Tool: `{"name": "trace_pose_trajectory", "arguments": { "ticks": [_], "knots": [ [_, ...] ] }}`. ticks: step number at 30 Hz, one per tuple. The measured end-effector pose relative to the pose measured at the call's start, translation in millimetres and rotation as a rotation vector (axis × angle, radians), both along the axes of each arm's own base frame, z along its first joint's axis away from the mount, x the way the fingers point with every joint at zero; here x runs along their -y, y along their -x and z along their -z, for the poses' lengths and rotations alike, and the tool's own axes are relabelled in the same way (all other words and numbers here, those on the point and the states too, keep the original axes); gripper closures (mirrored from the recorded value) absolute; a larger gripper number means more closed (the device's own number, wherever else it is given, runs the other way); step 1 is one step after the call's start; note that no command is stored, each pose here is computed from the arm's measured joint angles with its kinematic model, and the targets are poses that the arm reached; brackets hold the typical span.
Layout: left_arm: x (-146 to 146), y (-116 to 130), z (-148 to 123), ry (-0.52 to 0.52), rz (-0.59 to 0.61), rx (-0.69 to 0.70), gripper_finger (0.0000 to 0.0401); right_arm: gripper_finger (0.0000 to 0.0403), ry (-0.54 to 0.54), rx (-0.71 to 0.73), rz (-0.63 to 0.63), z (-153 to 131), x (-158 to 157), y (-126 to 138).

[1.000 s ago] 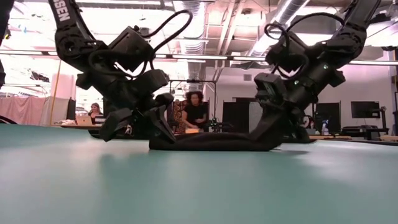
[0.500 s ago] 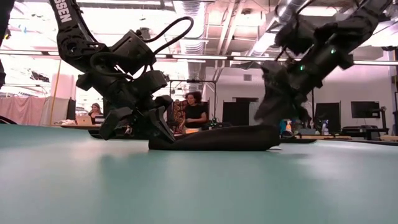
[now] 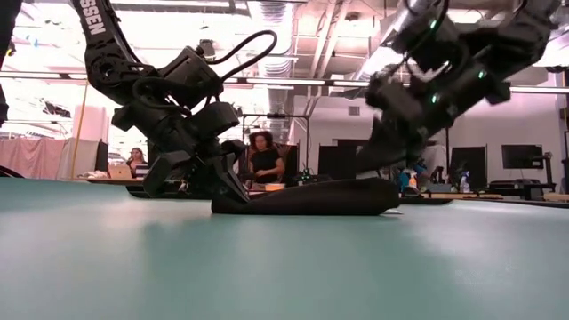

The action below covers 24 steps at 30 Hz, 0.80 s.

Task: Roll towel
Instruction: Roll the black towel

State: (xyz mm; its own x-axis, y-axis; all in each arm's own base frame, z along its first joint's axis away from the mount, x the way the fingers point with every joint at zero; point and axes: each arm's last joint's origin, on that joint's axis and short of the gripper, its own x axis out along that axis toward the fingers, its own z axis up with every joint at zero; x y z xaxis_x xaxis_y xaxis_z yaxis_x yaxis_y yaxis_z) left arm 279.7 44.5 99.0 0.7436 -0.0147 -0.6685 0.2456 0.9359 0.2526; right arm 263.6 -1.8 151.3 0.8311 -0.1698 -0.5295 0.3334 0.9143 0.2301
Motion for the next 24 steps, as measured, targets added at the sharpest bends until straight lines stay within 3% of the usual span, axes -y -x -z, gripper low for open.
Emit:
{"name": "trace_pose_trajectory", "arguments": {
  "ticks": [15,19,24],
  "knots": [
    [0.7,0.7,-1.1,0.034,-0.010,-0.003,0.0401,0.0384,-0.063,-0.137,0.139,49.5,24.5,-8.5],
    [6.9,0.7,-19.9,0.038,-0.017,0.070,0.0401,0.0384,-0.059,-0.174,0.131,59.8,20.3,-9.1],
    [5.4,3.3,-54.3,-0.065,-0.088,0.212,0.0401,0.0381,-0.056,-0.193,0.128,63.7,18.6,-8.6]
  ]
}}
